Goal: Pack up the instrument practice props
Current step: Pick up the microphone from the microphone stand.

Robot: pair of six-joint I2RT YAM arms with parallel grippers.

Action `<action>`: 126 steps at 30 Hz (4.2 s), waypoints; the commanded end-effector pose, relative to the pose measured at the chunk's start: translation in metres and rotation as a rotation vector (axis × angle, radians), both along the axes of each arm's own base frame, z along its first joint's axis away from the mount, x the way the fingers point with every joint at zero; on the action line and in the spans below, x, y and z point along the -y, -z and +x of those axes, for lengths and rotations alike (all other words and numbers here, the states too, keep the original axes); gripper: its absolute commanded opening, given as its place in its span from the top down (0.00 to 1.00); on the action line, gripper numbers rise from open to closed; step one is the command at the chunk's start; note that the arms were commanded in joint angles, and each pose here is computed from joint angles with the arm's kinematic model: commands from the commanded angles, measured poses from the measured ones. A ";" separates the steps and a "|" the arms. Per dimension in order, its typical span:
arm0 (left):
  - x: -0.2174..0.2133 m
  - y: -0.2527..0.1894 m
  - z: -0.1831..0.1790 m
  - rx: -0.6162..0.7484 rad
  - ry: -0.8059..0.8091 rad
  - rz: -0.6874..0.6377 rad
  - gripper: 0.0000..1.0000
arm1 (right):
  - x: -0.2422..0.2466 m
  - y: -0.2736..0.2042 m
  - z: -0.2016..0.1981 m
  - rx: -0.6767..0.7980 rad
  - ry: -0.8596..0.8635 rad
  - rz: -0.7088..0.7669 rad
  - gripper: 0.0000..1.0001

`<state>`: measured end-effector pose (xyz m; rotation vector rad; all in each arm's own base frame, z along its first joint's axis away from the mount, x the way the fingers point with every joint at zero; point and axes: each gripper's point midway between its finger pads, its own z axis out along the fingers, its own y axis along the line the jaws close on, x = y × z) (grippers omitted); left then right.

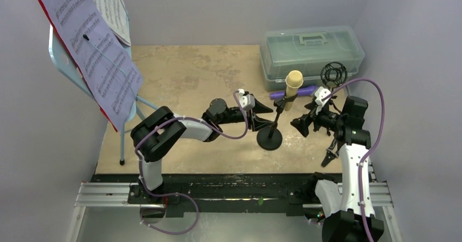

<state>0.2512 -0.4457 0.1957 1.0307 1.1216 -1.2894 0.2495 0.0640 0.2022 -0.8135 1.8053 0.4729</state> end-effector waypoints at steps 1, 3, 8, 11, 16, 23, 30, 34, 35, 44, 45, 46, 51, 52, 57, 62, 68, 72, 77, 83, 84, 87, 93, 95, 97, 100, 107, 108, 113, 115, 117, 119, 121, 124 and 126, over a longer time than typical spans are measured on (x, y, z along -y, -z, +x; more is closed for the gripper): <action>-0.017 -0.019 0.008 0.033 -0.108 -0.011 0.45 | -0.005 -0.007 -0.006 0.031 -0.040 -0.012 0.05; -0.024 -0.016 0.009 0.004 -0.147 0.013 0.43 | -0.007 -0.008 -0.009 0.037 -0.057 -0.020 0.04; -0.040 -0.008 0.007 -0.072 -0.209 0.088 0.37 | -0.020 -0.021 -0.028 0.107 -0.190 -0.046 0.01; -0.049 -0.002 -0.001 -0.095 -0.225 0.123 0.36 | -0.030 -0.039 -0.037 0.165 -0.257 -0.029 0.01; -0.055 0.003 -0.018 -0.019 -0.284 0.190 0.33 | -0.027 -0.076 -0.038 0.236 -0.256 -0.091 0.01; -0.054 -0.012 -0.035 0.138 -0.387 0.187 0.26 | -0.041 -0.134 -0.044 0.362 -0.382 -0.081 0.01; -0.065 -0.054 -0.035 0.138 -0.451 0.039 0.19 | -0.049 -0.174 -0.033 0.448 -0.456 -0.013 0.01; -0.065 -0.075 -0.033 0.137 -0.473 -0.019 0.19 | -0.050 -0.195 -0.020 0.470 -0.446 0.018 0.01; -0.064 -0.080 -0.032 0.135 -0.474 -0.037 0.16 | -0.051 -0.198 -0.018 0.467 -0.451 0.037 0.01; -0.050 -0.126 -0.029 0.079 -0.503 -0.176 0.09 | -0.071 -0.192 -0.009 0.410 -0.496 0.111 0.05; -0.047 -0.129 -0.030 0.081 -0.498 -0.185 0.09 | -0.071 -0.191 -0.007 0.409 -0.492 0.108 0.06; -0.045 -0.131 -0.032 0.079 -0.494 -0.192 0.09 | -0.071 -0.190 -0.005 0.410 -0.489 0.104 0.08; -0.032 -0.134 -0.035 0.079 -0.524 -0.187 0.07 | -0.072 -0.190 0.000 0.413 -0.478 0.093 0.24; -0.030 -0.133 -0.035 0.079 -0.525 -0.186 0.06 | -0.071 -0.191 0.000 0.416 -0.474 0.092 0.28; -0.022 -0.136 -0.038 0.087 -0.526 -0.198 0.01 | -0.069 -0.192 0.003 0.422 -0.451 0.084 0.50; -0.015 -0.139 -0.030 0.140 -0.570 -0.187 0.00 | -0.069 -0.190 0.004 0.419 -0.442 0.091 0.68; -0.004 -0.144 -0.030 0.176 -0.562 -0.210 0.01 | -0.068 -0.189 0.007 0.414 -0.431 0.093 0.77; -0.003 -0.146 -0.025 0.204 -0.594 -0.216 0.06 | -0.068 -0.187 0.007 0.411 -0.429 0.094 0.77; 0.002 -0.145 -0.021 0.220 -0.605 -0.212 0.34 | -0.068 -0.184 0.008 0.406 -0.425 0.094 0.78; 0.005 -0.145 -0.024 0.211 -0.581 -0.213 0.99 | -0.067 -0.181 0.008 0.401 -0.416 0.091 0.78; 0.006 -0.144 -0.025 0.211 -0.576 -0.210 1.00 | -0.067 -0.181 0.008 0.402 -0.414 0.090 0.78; 0.006 -0.143 -0.025 0.208 -0.574 -0.207 1.00 | -0.063 -0.187 0.012 0.394 -0.365 0.090 0.79; 0.001 -0.138 -0.025 0.210 -0.587 -0.187 1.00 | -0.025 -0.227 0.029 0.440 -0.123 0.027 0.87; 0.000 -0.138 -0.024 0.208 -0.589 -0.181 1.00 | -0.022 -0.227 0.026 0.436 -0.110 0.037 0.87; 0.000 -0.138 -0.024 0.205 -0.590 -0.179 0.87 | -0.017 -0.224 0.028 0.427 -0.067 0.050 0.87; -0.002 -0.139 -0.027 0.203 -0.580 -0.181 0.54 | -0.006 -0.215 0.038 0.406 0.021 0.064 0.86; -0.008 -0.138 -0.034 0.193 -0.551 -0.147 0.09 | 0.012 -0.194 0.064 0.324 0.178 0.156 0.85; -0.011 -0.139 -0.035 0.190 -0.552 -0.145 0.07 | 0.016 -0.193 0.068 0.323 0.206 0.161 0.85; -0.024 -0.130 -0.042 0.185 -0.545 -0.106 0.03 | 0.027 -0.176 0.084 0.302 0.280 0.150 0.84; -0.032 -0.122 -0.044 0.180 -0.546 -0.086 0.02 | 0.030 -0.162 0.093 0.283 0.295 0.099 0.84; -0.040 -0.113 -0.047 0.168 -0.547 -0.064 0.02 | 0.032 -0.146 0.103 0.251 0.316 0.060 0.85; -0.049 -0.102 -0.050 0.151 -0.548 -0.042 0.02 | 0.036 -0.137 0.113 0.231 0.344 0.075 0.85; -0.057 -0.092 -0.053 0.132 -0.548 -0.026 0.02 | 0.037 -0.132 0.122 0.219 0.371 0.114 0.85; -0.070 -0.076 -0.055 0.101 -0.566 -0.002 0.02 | 0.039 -0.128 0.133 0.218 0.425 0.172 0.86; -0.079 -0.066 -0.055 0.086 -0.587 0.015 0.02 | 0.040 -0.121 0.141 0.205 0.470 0.202 0.87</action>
